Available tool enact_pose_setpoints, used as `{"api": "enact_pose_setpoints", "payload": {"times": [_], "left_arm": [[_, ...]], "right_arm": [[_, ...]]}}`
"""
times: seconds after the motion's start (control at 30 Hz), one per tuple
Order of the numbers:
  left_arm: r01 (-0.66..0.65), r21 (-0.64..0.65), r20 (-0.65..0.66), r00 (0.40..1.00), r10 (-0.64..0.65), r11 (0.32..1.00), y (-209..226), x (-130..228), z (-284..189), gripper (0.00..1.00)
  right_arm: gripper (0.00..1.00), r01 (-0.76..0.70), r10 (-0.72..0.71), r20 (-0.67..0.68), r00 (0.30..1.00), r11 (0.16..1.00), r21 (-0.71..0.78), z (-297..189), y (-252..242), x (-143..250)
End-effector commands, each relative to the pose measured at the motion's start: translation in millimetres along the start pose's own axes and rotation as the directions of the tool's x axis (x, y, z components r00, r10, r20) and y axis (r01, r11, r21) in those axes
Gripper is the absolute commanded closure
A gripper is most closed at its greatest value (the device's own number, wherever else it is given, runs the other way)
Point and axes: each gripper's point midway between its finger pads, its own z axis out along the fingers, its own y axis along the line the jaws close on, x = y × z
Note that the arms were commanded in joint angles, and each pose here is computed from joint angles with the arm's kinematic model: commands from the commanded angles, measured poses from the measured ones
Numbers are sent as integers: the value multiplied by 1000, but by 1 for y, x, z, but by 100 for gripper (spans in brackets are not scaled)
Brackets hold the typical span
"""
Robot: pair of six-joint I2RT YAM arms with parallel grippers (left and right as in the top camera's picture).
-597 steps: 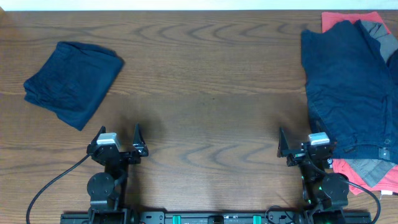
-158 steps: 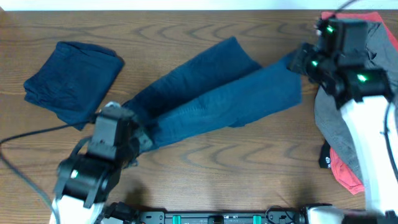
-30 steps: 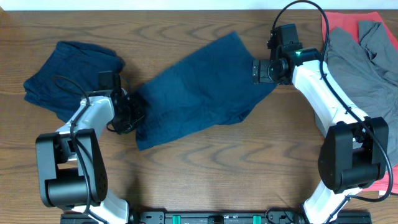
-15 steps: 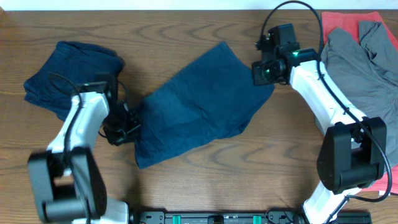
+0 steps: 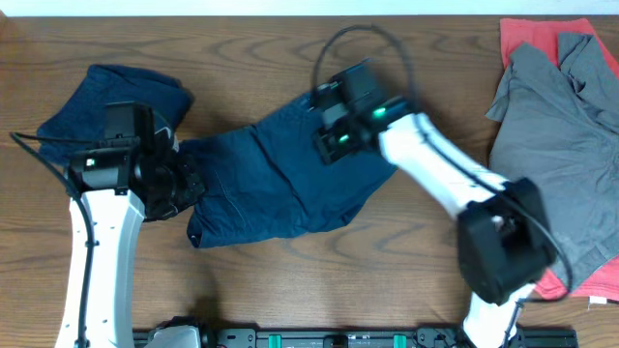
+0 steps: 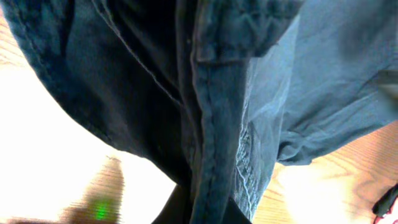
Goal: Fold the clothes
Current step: 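Fold the right side of the shorts toward the left gripper with the right gripper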
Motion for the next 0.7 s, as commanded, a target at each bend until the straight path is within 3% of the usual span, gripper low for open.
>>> {"api": "enact_pose_setpoints", "payload": {"times": [0.0,0.3,0.5,0.67], "left_arm": [[-37,54,39,999,35,998,-14,-8,-15,94],[-60,114,126,991,45,992,-33,-27,-39,94],[-34,111,108,994,22,993,-33,-24,-42,94],[-15,92,56,998,10,996,-29,-19,-33,94]], "right_arm": [[99,-15,7,-116,993,998,-69,49,32,34],[99,87,-130,-245,961,980,-180,111,110,90],[99,99,-122,-194,973,987,-124,107,116,75],[99,24,-20,-100,995,999,39,52,71,33]]}}
